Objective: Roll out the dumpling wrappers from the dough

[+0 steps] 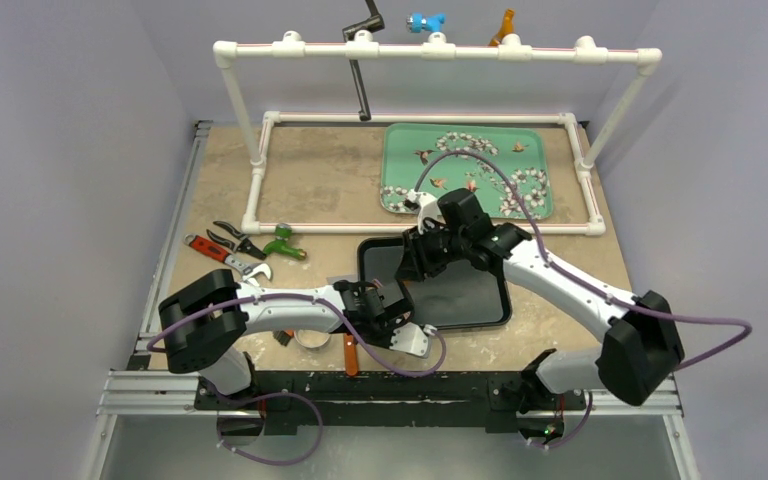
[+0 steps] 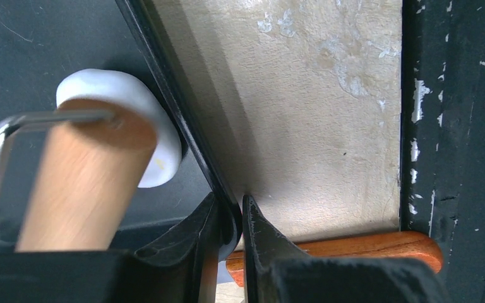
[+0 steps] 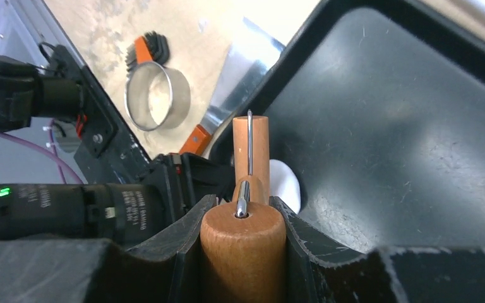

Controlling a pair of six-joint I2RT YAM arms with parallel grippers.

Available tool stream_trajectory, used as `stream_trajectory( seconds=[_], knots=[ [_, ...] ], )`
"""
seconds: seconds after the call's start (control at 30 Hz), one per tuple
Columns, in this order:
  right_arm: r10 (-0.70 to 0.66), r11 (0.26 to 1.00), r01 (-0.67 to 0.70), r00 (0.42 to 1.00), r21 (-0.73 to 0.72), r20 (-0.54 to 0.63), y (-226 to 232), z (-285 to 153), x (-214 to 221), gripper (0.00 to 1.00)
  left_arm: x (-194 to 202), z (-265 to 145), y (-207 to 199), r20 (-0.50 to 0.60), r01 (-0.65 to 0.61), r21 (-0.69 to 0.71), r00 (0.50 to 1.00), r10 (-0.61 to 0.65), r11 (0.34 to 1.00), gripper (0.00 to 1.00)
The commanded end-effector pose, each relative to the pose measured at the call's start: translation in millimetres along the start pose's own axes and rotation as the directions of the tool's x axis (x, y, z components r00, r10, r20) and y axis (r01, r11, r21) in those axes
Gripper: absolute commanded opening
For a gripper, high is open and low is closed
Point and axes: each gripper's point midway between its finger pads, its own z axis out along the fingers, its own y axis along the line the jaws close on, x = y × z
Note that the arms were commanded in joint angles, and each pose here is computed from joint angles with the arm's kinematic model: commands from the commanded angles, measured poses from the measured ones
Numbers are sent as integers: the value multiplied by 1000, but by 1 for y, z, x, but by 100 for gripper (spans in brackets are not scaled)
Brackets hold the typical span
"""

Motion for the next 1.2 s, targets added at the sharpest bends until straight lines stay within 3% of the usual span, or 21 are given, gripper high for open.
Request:
stream_trajectory(
  seconds=[0.0, 0.17, 0.37, 0.53, 0.77, 0.87, 0.97, 1.03, 1.17],
  knots=[
    [-30, 999, 28, 999, -34, -43, -2, 15, -1, 0, -1, 6, 15, -5, 10, -52, 1000, -11, 999, 0],
    [-40, 992, 48, 997, 116, -71, -28, 13, -2, 0, 0, 6, 14, -9, 11, -51, 1000, -11, 999, 0],
    [-88, 913, 76, 996, 401, 12, -70, -12, -29, 0, 0, 7, 14, -10, 8, -49, 1000, -9, 999, 0],
    [-120, 857, 78, 992, 509, 50, -86, -24, -45, 0, 0, 7, 15, -12, 10, -51, 1000, -11, 999, 0],
    [-157, 828, 92, 985, 553, 70, -85, -41, -64, 0, 0, 7, 16, -15, 11, -55, 1000, -11, 998, 0],
    [-178, 885, 133, 982, 446, 60, -62, -39, -63, 0, 0, 8, 18, -16, 14, -64, 1000, -15, 998, 0],
    [-230, 954, 214, 972, 211, 52, -19, -35, -54, 0, 1, 9, 20, -26, 18, -74, 999, -20, 997, 0],
    [-196, 979, 192, 979, 70, 58, 6, -33, -45, 0, 2, 10, 20, -33, 17, -73, 999, -19, 997, 0],
    [-140, 990, 140, 990, 29, -21, 4, -19, -25, 0, 2, 10, 20, -34, 17, -71, 999, -19, 997, 0]
  ],
)
